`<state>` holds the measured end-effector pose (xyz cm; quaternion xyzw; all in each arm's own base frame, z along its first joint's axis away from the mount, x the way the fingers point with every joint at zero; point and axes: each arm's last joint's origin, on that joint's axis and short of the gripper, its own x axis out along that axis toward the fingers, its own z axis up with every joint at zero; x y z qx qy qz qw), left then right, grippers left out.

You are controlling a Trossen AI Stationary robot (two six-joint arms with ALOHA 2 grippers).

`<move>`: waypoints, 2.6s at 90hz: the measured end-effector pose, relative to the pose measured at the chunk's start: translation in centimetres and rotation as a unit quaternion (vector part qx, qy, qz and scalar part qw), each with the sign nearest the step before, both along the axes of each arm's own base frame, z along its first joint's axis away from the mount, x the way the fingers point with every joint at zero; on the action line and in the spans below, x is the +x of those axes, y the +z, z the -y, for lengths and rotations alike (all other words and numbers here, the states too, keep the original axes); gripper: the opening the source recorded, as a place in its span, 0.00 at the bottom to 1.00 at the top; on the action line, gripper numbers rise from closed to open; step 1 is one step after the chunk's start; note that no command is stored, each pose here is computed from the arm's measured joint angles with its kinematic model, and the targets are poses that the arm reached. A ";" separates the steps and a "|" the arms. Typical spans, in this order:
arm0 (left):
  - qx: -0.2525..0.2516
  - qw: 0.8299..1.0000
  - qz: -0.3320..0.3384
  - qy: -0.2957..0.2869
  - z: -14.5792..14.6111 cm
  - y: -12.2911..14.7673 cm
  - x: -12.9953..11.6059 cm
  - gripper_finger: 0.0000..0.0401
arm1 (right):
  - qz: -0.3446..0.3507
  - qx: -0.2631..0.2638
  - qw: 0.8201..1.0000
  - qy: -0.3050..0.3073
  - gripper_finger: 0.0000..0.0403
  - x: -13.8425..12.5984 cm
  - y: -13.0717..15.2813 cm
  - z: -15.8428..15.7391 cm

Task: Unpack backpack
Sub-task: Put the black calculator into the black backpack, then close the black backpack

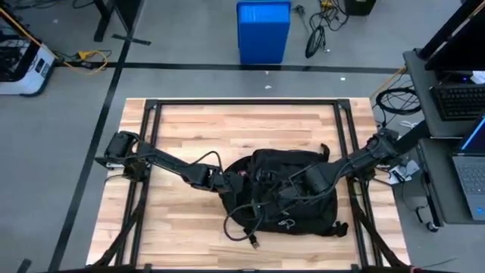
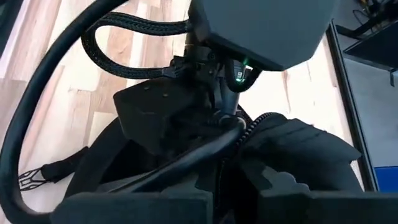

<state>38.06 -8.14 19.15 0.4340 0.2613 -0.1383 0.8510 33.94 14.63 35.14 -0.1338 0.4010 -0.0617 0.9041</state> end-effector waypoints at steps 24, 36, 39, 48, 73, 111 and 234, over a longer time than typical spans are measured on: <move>0.103 0.991 0.018 0.083 1.2 2.0 -1.6 0.52 | 0.007 0.001 1.000 -0.007 0.01 0.0 0.1 0.0; 0.123 0.988 0.031 0.089 2.2 4.1 -3.2 0.54 | 0.006 0.002 1.000 -0.007 0.01 0.0 0.1 0.0; 0.130 0.986 0.029 0.096 2.4 4.6 -3.7 0.54 | 0.005 0.001 1.000 -0.006 0.01 0.0 0.1 0.0; 0.154 0.977 0.030 0.141 2.4 5.9 -5.1 0.54 | 0.003 -0.001 1.000 -0.005 0.01 0.0 0.1 0.0; 0.088 0.966 0.042 0.240 -0.8 8.6 -7.2 0.54 | 0.002 -0.004 1.000 -0.002 0.01 0.0 0.1 0.0; -0.072 0.979 0.073 0.174 -5.0 8.8 -4.7 0.54 | -0.010 -0.006 0.998 0.054 0.01 0.1 0.1 -0.2; -0.067 0.967 -0.002 0.246 -6.1 7.5 -5.7 0.00 | -0.015 0.183 0.983 0.033 0.26 -3.8 -3.2 -12.0</move>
